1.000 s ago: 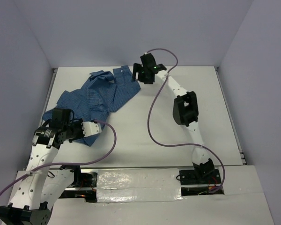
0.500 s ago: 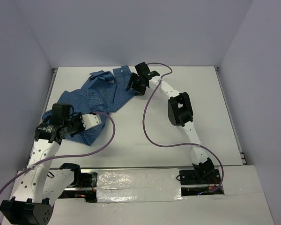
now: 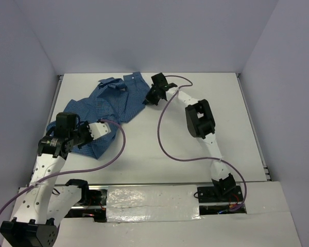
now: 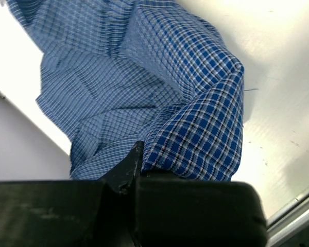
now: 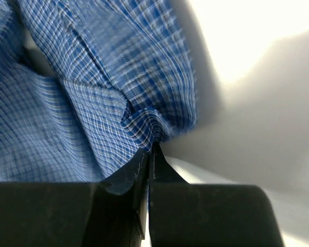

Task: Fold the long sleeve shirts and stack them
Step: Flatten the shirt out

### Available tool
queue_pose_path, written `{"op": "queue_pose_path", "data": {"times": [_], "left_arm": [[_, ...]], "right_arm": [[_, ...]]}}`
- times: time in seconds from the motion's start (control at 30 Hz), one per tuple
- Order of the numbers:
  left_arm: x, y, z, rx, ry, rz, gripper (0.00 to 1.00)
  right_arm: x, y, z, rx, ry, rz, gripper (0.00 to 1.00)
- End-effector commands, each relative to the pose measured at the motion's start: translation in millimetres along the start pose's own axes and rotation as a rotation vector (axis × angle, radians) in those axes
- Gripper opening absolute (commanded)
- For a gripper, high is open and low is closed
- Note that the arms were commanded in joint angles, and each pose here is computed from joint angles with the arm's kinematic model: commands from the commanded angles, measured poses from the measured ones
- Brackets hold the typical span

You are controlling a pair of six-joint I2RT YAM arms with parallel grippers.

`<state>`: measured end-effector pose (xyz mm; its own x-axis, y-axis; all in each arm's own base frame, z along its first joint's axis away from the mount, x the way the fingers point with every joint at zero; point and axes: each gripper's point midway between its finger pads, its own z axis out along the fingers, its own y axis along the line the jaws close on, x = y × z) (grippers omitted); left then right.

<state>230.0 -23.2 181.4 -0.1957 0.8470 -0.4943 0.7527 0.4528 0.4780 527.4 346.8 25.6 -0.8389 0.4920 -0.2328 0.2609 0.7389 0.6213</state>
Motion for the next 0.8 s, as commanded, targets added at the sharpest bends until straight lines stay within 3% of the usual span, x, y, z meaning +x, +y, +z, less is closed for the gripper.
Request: {"op": "queue_pose_path", "data": {"times": [0.0,0.03,0.07,0.1,0.13,0.17,0.2,0.23,0.27,0.3,0.33,0.37,0.53,0.67,0.77], "left_arm": [[-4,17,-5,-0.093,-0.014,-0.024,0.0],[-2,18,-3,-0.098,-0.007,-0.029,0.0],[1,17,1,-0.1,-0.003,-0.028,0.0],[2,17,3,-0.102,-0.002,-0.03,0.0],[2,17,5,-0.103,-0.005,-0.031,0.0],[2,16,7,-0.099,-0.008,-0.031,0.0],[1,17,8,-0.101,-0.016,-0.031,0.0],[-1,16,9,-0.096,-0.027,-0.03,0.0],[-2,16,10,-0.095,-0.031,-0.023,0.0],[-1,15,10,-0.091,-0.032,-0.016,0.0],[0,15,11,-0.089,-0.032,-0.007,0.0],[0,15,12,-0.092,-0.032,-0.004,0.0],[0,7,14,-0.055,-0.038,0.01,0.0],[0,9,12,-0.061,-0.034,-0.005,0.0],[0,10,11,-0.07,-0.033,-0.007,0.0]], "right_arm": [[-25,7,-63,-0.001,-0.128,-0.112,0.0],[-24,6,-81,0.002,-0.151,-0.162,0.0],[-1,-35,-84,0.081,-0.115,-0.243,0.0],[-7,-7,-132,-0.005,-0.188,-0.303,0.0],[11,-10,-147,-0.019,-0.181,-0.358,0.0],[47,-57,-148,0.047,-0.113,-0.441,0.0],[54,-41,-184,-0.016,-0.159,-0.504,0.0],[86,-45,-192,-0.036,-0.109,-0.58,0.0],[117,-73,-193,-0.013,-0.03,-0.676,0.11],[136,-74,-212,-0.045,0.011,-0.726,0.47],[155,-87,-216,-0.03,0.062,-0.764,0.56],[159,-96,-223,-0.014,0.08,-0.78,0.6],[123,-62,-264,-0.074,-0.134,-0.849,0.85],[93,-48,-229,-0.055,-0.061,-0.753,0.86],[71,-67,-190,0.083,-0.023,-0.736,0.86]]}}
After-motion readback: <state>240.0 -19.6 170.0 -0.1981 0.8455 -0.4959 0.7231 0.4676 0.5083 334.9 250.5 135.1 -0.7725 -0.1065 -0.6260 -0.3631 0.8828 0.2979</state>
